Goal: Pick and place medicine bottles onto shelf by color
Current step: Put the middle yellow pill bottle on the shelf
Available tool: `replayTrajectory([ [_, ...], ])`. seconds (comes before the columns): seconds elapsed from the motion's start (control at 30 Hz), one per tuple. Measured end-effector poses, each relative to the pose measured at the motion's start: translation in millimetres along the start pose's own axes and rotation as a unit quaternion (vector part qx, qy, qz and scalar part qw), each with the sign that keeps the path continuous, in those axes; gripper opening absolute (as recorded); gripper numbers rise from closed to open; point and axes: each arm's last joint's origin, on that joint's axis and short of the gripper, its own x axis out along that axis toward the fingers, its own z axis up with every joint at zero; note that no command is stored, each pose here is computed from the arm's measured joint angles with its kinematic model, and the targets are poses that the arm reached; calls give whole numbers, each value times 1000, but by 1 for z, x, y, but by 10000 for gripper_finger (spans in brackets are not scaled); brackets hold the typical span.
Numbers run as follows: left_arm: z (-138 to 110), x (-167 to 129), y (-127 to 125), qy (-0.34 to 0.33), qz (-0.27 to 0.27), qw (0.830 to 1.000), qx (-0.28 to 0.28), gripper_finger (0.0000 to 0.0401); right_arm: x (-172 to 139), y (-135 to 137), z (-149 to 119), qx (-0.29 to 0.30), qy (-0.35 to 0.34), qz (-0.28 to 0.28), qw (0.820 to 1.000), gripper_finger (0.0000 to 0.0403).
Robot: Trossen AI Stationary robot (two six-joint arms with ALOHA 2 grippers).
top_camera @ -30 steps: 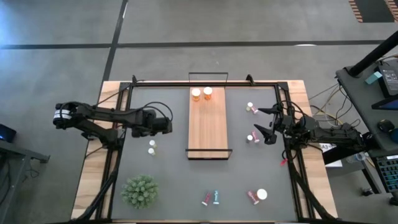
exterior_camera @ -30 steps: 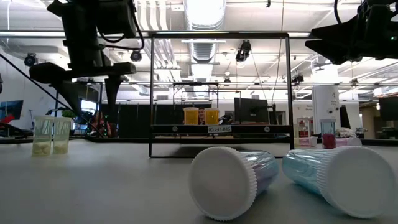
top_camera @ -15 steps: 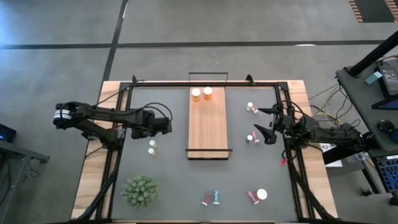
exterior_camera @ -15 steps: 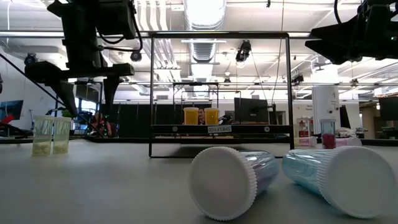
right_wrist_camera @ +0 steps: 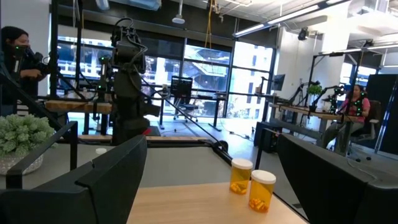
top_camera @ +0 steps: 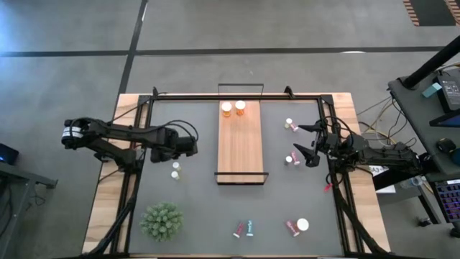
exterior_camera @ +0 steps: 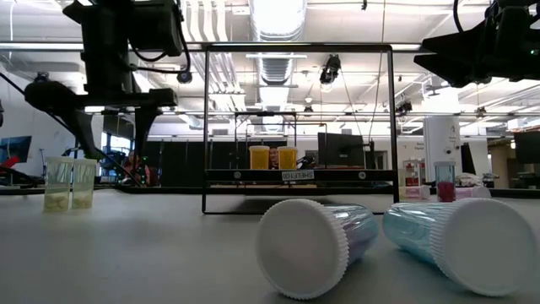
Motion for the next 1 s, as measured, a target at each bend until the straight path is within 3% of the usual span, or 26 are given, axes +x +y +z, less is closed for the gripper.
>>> replayTrajectory([
  [0.17,1,1,0,-16,-4,1000,-5,302,0,0,0,0,0,0,1000,350],
  [0.3,-1,1,3,28,20,997,-72,302,0,0,0,0,0,0,1000,350],
  [0.37,-2,1,5,38,31,996,-72,302,0,0,0,0,0,0,1000,350],
  [0.43,-2,1,5,28,26,998,-49,302,0,0,0,0,0,0,1000,350],
  [0.5,1,1,3,-23,12,1000,2,302,0,0,0,0,0,0,1000,350],
  [0.6,6,0,-2,-106,-13,990,91,302,0,0,0,0,0,0,1000,350],
  [0.67,7,-1,-5,-135,-23,983,120,302,0,0,0,0,0,0,1000,350],
  [1.0,7,-1,-6,-139,-27,983,118,302,0,0,0,0,0,0,1000,350],
])
